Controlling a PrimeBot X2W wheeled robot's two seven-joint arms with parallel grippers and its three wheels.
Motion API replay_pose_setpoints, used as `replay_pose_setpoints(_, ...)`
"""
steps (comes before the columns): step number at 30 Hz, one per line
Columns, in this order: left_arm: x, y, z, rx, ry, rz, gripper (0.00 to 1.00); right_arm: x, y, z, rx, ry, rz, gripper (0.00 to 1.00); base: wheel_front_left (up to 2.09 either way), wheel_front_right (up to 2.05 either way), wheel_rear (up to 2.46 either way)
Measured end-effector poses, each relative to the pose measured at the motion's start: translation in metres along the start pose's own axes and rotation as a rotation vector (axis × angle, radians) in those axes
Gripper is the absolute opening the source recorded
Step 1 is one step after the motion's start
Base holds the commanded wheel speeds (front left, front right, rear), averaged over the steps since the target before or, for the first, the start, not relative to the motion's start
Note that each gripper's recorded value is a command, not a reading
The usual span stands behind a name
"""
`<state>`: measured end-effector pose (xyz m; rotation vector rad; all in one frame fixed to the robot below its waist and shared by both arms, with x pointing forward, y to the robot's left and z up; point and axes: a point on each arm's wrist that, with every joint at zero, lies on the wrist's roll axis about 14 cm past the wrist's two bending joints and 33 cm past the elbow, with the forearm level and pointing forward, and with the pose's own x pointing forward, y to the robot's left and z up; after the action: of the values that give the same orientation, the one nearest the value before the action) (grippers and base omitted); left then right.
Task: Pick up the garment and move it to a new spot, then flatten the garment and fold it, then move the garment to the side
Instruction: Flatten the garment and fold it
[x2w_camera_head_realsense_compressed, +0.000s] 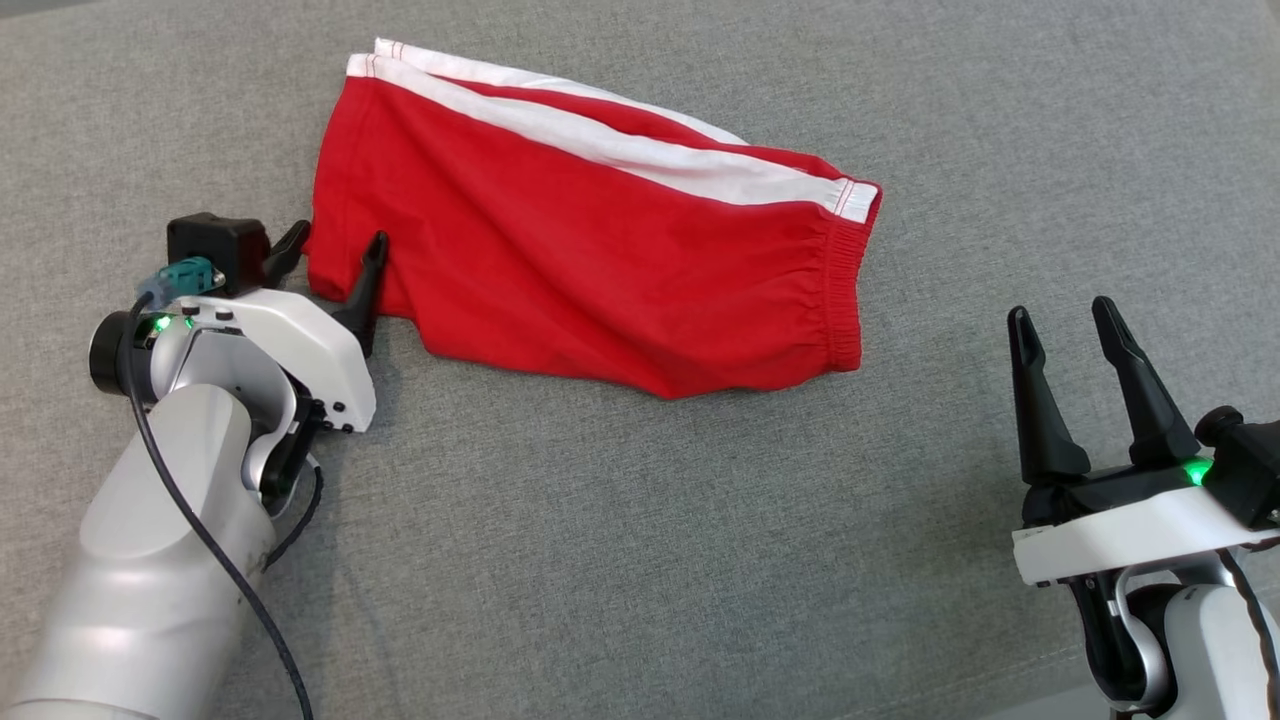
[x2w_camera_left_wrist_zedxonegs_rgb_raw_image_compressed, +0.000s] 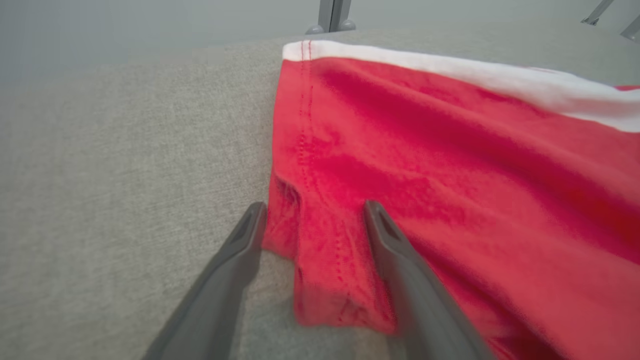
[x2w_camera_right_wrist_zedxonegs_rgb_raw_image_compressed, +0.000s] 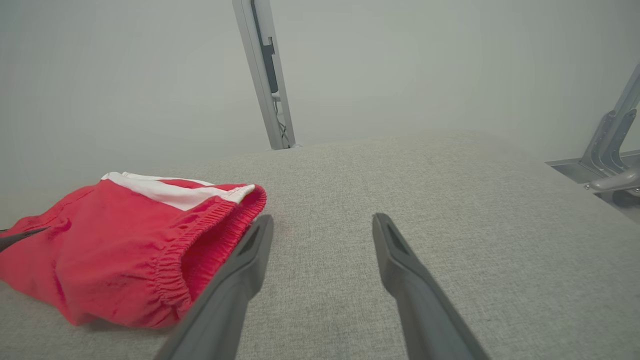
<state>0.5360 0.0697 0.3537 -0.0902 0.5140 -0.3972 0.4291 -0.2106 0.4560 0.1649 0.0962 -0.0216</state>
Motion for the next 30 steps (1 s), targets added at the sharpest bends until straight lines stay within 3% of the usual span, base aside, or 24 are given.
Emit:
replay_pose_setpoints(1, 0.001, -0.001, -0.003, -0.001, 0.015, -0.006, 1.0, 0.0, 0.0, 0.0, 0.001, 0.0, -0.001, 1.0, 0.0, 0.0, 0.0)
replay_pose_setpoints(2, 0.001, -0.004, -0.003, -0.012, 0.025, -0.017, 0.89, -0.001, 0.0, 0.0, 0.002, -0.001, -0.001, 1.0, 0.0, 0.0, 0.0)
replay_pose_setpoints(3, 0.002, -0.005, -0.004, -0.023, 0.031, -0.025, 0.38, -0.001, 0.0, 0.001, 0.009, -0.002, -0.003, 1.0, 0.0, 0.0, 0.0)
replay_pose_setpoints(4, 0.002, -0.006, -0.005, -0.026, 0.043, -0.029, 0.0, -0.001, 0.0, 0.001, 0.013, -0.004, -0.003, 1.0, 0.0, 0.0, 0.0)
replay_pose_setpoints(14, -0.015, -0.006, -0.014, -0.158, 0.008, -0.014, 0.0, -0.001, 0.003, 0.008, 0.026, -0.027, 0.004, 1.0, 0.0, 0.0, 0.0)
replay_pose_setpoints(22, -0.059, 0.009, -0.03, -0.271, -0.08, 0.094, 0.0, 0.003, 0.014, 0.005, 0.021, -0.01, 0.044, 1.0, 0.0, 0.0, 0.0)
replay_pose_setpoints(29, -0.093, 0.001, -0.045, -0.359, -0.07, 0.125, 0.0, 0.007, 0.027, 0.007, 0.012, -0.002, 0.085, 1.0, 0.0, 0.0, 0.0)
replay_pose_setpoints(30, -0.096, -0.001, -0.043, -0.371, -0.081, 0.129, 0.16, 0.007, 0.028, 0.008, 0.01, -0.002, 0.088, 1.0, 0.0, 0.0, 0.0)
